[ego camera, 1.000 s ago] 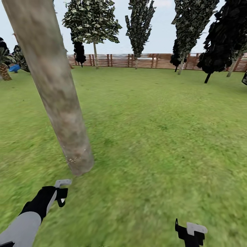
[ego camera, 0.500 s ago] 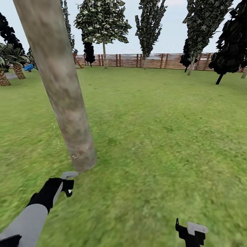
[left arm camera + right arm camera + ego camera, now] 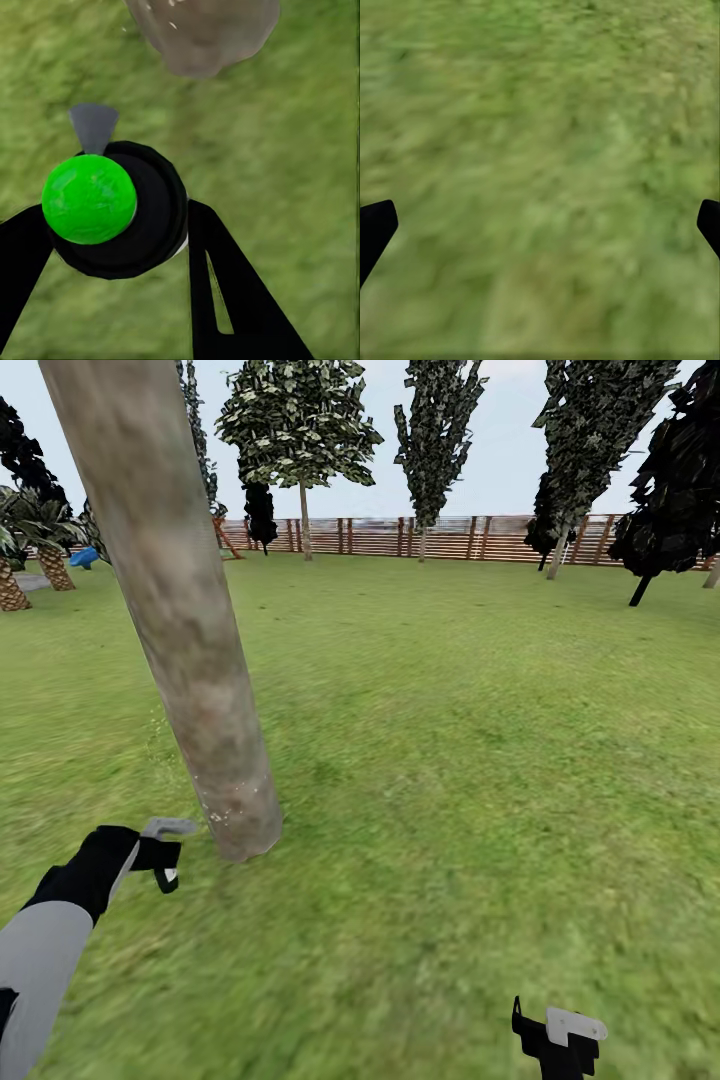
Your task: In the garden, pick up the pesticide atomizer on the floor and spray pesticide onto both trees until each tree trunk is fully covered.
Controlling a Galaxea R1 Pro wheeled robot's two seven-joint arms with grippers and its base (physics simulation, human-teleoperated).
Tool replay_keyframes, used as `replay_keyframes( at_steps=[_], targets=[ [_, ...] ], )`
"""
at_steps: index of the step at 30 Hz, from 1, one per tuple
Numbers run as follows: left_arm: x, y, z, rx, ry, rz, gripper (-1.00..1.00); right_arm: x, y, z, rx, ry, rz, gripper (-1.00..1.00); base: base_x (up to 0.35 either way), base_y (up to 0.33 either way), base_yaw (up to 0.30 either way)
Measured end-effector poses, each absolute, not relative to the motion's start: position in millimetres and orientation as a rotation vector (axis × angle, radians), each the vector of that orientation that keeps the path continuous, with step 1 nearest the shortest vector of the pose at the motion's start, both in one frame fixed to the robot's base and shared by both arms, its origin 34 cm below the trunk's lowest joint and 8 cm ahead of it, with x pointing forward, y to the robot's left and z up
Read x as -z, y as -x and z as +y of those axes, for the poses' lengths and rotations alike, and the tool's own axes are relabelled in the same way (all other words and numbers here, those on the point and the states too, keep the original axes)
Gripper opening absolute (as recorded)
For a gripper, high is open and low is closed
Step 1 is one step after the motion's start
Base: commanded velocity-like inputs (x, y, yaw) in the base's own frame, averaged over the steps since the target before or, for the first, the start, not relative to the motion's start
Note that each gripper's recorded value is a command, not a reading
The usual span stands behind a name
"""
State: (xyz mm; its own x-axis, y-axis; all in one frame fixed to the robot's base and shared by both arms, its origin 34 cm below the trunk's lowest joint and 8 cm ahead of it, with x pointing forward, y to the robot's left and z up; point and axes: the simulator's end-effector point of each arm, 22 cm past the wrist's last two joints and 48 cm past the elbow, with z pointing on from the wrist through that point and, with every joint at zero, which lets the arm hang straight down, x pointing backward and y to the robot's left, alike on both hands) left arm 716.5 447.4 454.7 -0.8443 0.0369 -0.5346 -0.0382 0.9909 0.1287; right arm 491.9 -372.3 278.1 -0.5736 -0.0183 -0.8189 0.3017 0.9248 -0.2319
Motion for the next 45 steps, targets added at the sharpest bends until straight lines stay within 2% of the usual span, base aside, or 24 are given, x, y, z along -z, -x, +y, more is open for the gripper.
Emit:
replay_keyframes(
  at_steps=[8, 12, 16, 19, 26, 34, 39, 42, 45],
  targets=[
    [-450, -724, 403, -0.133, -0.069, 2.595, -1.00, -278, -492, -372, 0.434, -0.201, 2.145, 1.00, 0.208, 0.000, 0.000],
    [-451, -721, 416, -0.161, -0.069, 2.600, -1.00, -278, -492, -372, 0.434, -0.201, 2.145, 1.00, 0.056, 0.000, 0.000],
    [-456, -706, 469, -0.240, -0.042, 2.609, -1.00, -278, -492, -372, 0.434, -0.201, 2.145, 1.00, 0.004, 0.000, 0.000],
    [-454, -706, 462, -0.191, -0.048, 2.612, -1.00, -278, -492, -372, 0.434, -0.201, 2.145, 1.00, 0.000, 0.000, 0.000],
    [-442, -722, 358, -0.013, -0.167, 2.613, -1.00, -278, -492, -372, 0.435, -0.201, 2.146, 1.00, 0.000, 0.000, 0.000],
    [-441, -724, 349, -0.006, -0.182, 2.611, -1.00, -278, -492, -372, 0.434, -0.201, 2.146, 1.00, -0.142, 0.035, 0.000],
    [-469, -743, 310, 0.047, -0.196, 2.568, -1.00, -278, -492, -372, 0.434, -0.201, 2.145, 1.00, -0.011, 0.002, 0.000],
    [-494, -750, 322, 0.014, -0.158, 2.589, -1.00, -278, -492, -372, 0.434, -0.201, 2.146, 1.00, 0.000, 0.000, 0.000],
    [-500, -747, 368, -0.061, -0.112, 2.598, -1.00, -278, -492, -372, 0.434, -0.201, 2.146, 1.00, 0.000, 0.000, 0.000]
  ],
)
